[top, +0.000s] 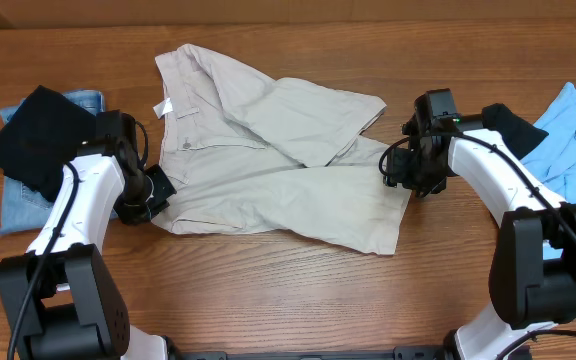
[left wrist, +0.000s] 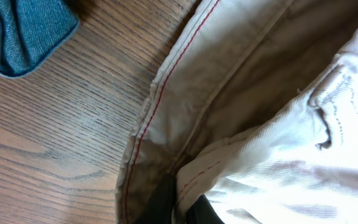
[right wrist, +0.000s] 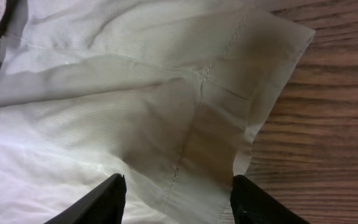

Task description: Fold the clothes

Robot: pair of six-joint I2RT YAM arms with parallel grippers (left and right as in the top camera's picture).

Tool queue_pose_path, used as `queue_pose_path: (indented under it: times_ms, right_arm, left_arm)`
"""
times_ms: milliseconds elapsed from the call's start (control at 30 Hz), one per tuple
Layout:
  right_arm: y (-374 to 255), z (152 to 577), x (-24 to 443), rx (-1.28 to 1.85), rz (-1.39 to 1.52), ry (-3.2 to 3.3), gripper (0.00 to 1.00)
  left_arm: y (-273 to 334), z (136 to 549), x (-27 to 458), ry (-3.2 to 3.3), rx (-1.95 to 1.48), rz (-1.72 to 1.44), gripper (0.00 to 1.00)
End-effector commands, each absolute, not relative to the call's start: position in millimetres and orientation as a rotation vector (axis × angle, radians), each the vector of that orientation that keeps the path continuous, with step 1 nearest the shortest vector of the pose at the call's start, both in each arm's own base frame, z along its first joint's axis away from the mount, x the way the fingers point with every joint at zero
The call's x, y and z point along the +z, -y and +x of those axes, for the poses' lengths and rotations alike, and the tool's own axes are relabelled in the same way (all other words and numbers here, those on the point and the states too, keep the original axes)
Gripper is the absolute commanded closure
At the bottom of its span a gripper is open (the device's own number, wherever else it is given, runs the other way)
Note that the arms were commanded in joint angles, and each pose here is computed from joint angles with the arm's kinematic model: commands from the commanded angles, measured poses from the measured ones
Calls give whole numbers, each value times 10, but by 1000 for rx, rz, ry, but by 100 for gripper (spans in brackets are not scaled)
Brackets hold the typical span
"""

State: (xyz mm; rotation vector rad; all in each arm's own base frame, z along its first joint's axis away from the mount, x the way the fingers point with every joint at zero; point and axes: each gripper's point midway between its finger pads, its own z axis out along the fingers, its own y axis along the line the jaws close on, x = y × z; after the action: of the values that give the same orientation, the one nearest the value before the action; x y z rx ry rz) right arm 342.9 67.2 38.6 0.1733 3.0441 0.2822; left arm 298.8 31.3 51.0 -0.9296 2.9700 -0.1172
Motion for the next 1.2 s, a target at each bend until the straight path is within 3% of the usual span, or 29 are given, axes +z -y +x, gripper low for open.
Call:
queue_pose_path:
  times_ms: [0,233,367,533,800,833,967,1033,1167]
  right_arm:
    - [-628,3404,255,258,201,-3068,42]
    - [-642,3531,159,266,203,-3027,46]
    - [-646,3577,165,270,204,-3008,80]
    - [-613,3729,192,266,215,-2947,96]
    - [177,3980,305,92,583,-2811,94]
    - [228,3970,304,105,606,-2810,92]
    - [163,3810,287,282,590,-2884,70]
    - [108,3708,279,328,567,-2929,66]
    - [-30,3533,306,431,557,-2999,65]
  left_arm:
    - [-380,2989,538,-2958,-75,-910,92]
    - [-380,2991,539,-2957,-76,-910,92]
    - [-375,2993,539,-2957,-80,-911,93]
    - [-375,2993,540,-2957,-80,-910,92]
    - [-380,2977,539,-2966,-73,-901,93]
    - [-381,2976,539,-2966,-73,-901,93]
    - [-384,3001,539,-2956,-75,-899,93]
    - [-386,3013,540,-2952,-77,-898,93]
    - [-381,3021,541,-2950,-78,-894,92]
